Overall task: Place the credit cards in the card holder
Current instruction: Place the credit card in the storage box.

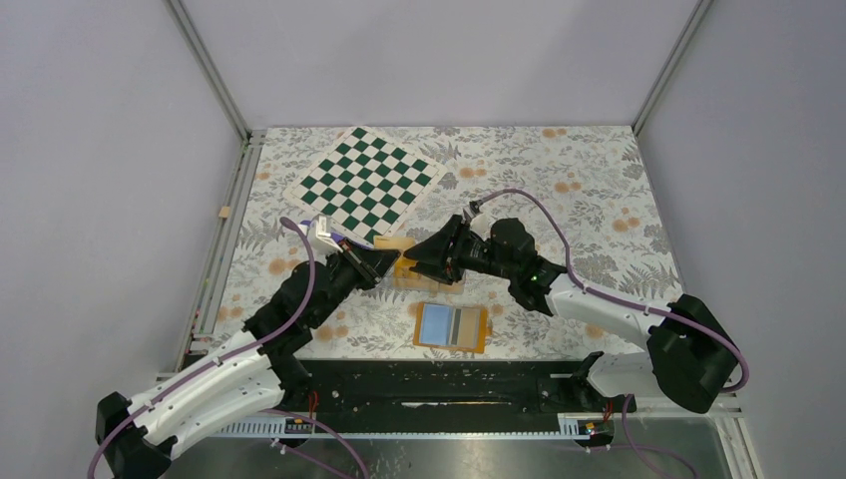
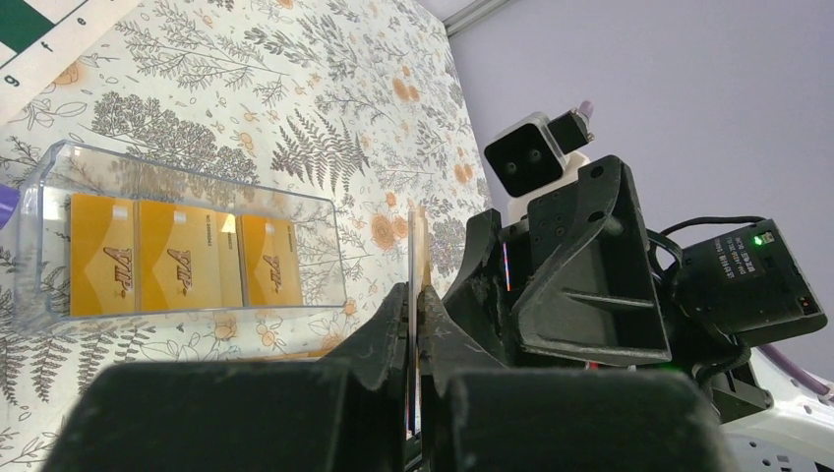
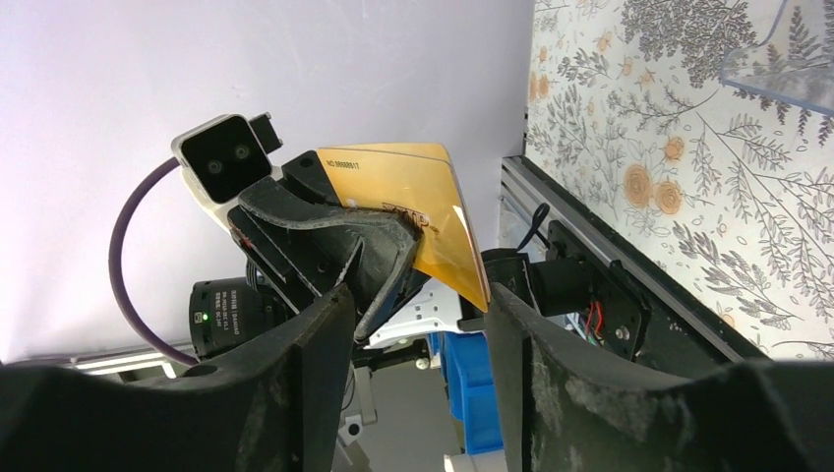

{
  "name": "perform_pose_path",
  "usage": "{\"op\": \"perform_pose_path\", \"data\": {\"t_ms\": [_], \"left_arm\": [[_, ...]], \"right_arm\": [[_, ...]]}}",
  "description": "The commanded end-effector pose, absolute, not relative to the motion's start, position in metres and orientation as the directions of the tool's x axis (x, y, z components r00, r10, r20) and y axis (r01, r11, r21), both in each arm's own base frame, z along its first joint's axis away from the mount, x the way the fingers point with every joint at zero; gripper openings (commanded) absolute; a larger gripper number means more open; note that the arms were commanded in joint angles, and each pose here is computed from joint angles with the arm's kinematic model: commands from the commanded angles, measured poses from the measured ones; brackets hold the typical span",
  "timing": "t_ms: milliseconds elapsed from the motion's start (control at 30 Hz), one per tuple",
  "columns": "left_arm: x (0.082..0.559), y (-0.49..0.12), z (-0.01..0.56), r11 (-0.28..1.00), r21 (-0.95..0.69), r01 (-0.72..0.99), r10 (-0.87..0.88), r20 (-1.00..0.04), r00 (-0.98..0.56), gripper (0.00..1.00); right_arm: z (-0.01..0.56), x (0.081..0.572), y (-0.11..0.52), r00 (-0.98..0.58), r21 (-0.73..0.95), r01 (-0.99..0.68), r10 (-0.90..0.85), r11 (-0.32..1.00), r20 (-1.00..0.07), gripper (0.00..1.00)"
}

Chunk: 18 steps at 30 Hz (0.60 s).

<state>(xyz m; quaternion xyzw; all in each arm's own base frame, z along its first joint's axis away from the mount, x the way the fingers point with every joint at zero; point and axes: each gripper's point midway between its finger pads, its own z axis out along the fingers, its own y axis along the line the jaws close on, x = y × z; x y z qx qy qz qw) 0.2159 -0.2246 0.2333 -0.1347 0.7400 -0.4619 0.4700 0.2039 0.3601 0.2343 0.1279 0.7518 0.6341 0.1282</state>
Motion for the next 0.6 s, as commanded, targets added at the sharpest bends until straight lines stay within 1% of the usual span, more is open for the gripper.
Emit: {"op": "perform_pose_path", "data": {"t_ms": [0, 200, 367, 567], "left_arm": [[0.217, -0.217, 0.212, 0.65, -0.731, 0.209, -0.555, -0.644, -0.527, 0.0], [0.219, -0.217, 0.216, 0.661, -0.716, 0.226, -0.55, -0.667, -0.504, 0.0], [0.221, -0.221, 0.228, 0.641, -0.716, 0.277, -0.556, -0.682, -0.475, 0.0], [0.218, -0.233, 0.235, 0.611, -0.715, 0.34, -0.539, -0.691, -0.482, 0.0]], "right_arm": [[0.291, 0.209, 0.362, -0.921, 0.998, -0.041, 0.388, -0.04, -0.022, 0.58], [0.289, 0.209, 0.361, -0.919, 0.999, -0.02, 0.395, -0.041, -0.002, 0.6], [0.289, 0.209, 0.359, -0.915, 0.998, 0.011, 0.402, -0.061, 0.035, 0.63], [0.29, 0.211, 0.359, -0.911, 0.994, 0.049, 0.403, -0.098, 0.084, 0.65]]}}
